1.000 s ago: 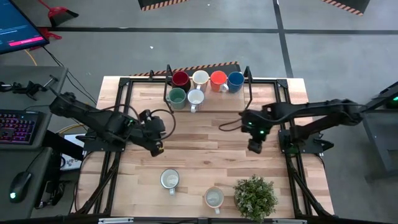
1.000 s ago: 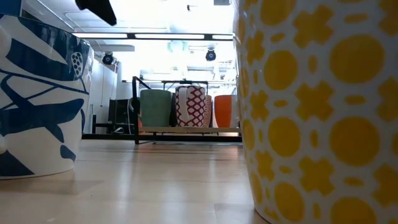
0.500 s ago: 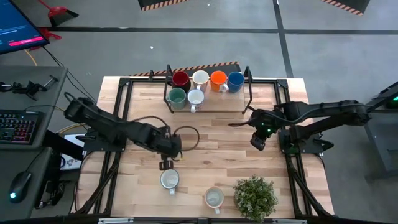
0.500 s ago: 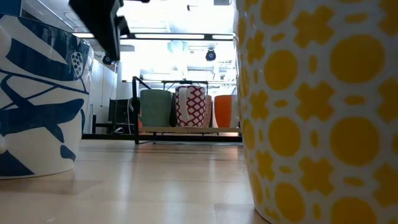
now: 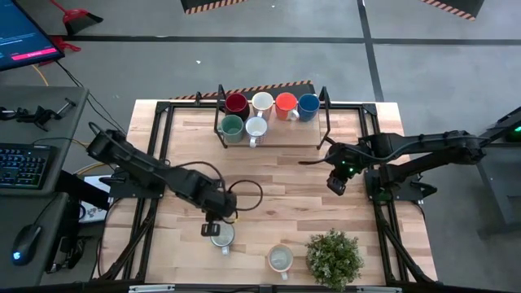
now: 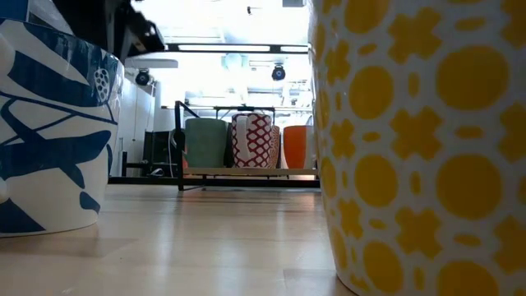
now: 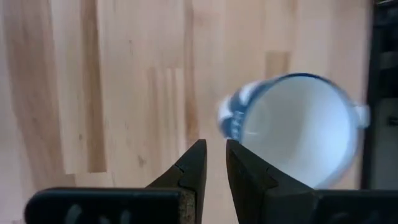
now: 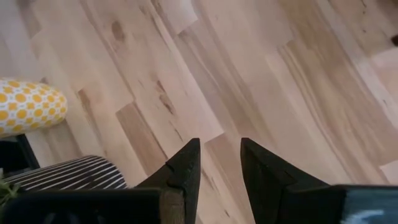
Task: Place coffee mugs
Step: Move the blue pattern mug to the center table
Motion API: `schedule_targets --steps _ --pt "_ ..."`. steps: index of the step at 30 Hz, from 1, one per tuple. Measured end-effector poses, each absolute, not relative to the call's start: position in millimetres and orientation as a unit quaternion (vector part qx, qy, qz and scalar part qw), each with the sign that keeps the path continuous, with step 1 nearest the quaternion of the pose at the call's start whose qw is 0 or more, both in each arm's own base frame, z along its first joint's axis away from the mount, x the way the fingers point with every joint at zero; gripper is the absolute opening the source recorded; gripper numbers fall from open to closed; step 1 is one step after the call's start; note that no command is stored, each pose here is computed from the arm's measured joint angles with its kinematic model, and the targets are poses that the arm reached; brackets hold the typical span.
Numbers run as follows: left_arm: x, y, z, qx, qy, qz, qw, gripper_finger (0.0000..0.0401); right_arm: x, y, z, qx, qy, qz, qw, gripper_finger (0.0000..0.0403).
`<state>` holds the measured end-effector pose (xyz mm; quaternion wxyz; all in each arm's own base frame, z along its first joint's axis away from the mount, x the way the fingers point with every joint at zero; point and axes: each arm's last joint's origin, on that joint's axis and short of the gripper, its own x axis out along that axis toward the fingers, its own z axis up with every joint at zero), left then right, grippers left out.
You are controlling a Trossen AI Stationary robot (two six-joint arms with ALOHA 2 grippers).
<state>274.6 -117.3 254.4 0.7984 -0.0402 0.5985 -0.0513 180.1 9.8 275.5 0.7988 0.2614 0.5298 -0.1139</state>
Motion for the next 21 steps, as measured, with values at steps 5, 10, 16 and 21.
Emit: schedule_targets --steps 5,10,16,21 --pt "269.2 -117.4 269.2 -0.058 0.584 -0.064 0.807 0.0081 180.3 8.9 275.4 0.253 0.526 -0.127 0.802 0.0094" --pt "266.6 -121.3 268.7 -0.083 0.590 -0.047 0.802 0.0135 180.4 7.7 275.4 0.244 0.520 -0.145 0.806 0.0094" --pt "261.4 -132.7 269.2 -0.074 0.588 -0.057 0.803 0.0195 180.4 6.1 275.4 0.230 0.513 -0.166 0.810 0.0094" --pt "262.2 -139.0 265.5 -0.048 0.578 -0.039 0.814 0.0215 180.4 5.5 275.4 0.224 0.510 -0.175 0.812 0.0094"
